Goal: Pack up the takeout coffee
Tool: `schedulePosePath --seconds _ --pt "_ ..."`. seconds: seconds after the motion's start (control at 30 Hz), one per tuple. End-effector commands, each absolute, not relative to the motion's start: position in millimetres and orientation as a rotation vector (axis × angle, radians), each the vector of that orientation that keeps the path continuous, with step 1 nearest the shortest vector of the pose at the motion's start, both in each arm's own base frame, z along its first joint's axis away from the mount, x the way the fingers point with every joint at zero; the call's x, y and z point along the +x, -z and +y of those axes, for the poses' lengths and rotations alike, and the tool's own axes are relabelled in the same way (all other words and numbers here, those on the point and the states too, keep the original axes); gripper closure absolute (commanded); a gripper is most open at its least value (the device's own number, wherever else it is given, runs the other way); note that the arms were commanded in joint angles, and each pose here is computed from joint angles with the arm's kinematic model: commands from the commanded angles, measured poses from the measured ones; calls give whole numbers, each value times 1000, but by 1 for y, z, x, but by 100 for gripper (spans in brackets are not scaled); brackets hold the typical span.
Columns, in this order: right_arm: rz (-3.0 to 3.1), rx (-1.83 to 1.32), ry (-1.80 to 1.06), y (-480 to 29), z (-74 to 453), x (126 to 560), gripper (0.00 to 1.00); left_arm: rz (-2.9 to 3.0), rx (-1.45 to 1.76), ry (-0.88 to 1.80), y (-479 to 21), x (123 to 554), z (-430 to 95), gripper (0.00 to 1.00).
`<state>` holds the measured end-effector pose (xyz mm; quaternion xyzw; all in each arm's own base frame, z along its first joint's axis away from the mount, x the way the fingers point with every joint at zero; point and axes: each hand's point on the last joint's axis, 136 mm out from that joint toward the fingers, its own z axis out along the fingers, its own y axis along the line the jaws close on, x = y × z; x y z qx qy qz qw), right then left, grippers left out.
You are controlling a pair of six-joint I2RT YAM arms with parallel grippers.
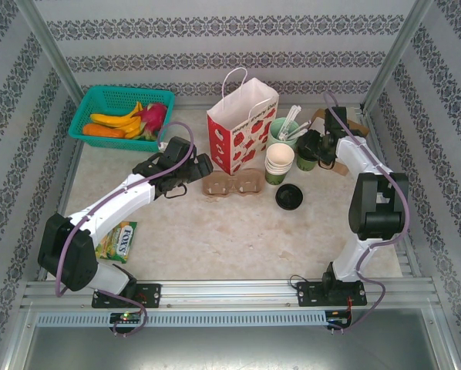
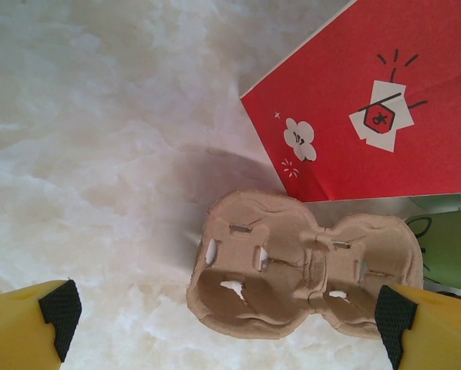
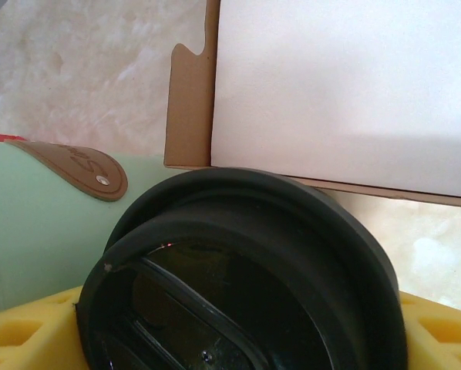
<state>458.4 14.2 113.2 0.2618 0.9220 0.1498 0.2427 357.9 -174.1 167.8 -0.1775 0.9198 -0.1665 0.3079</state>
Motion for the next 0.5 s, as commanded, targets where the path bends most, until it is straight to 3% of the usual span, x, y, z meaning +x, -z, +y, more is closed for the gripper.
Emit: schedulePosePath --seconds 0.0,0.47 --pt "2548 737 -399 -109 12 459 22 2397 -454 447 -184 363 -175 1" --pt "2524 729 -378 -123 7 462 13 2400 -444 465 -184 363 -178 1"
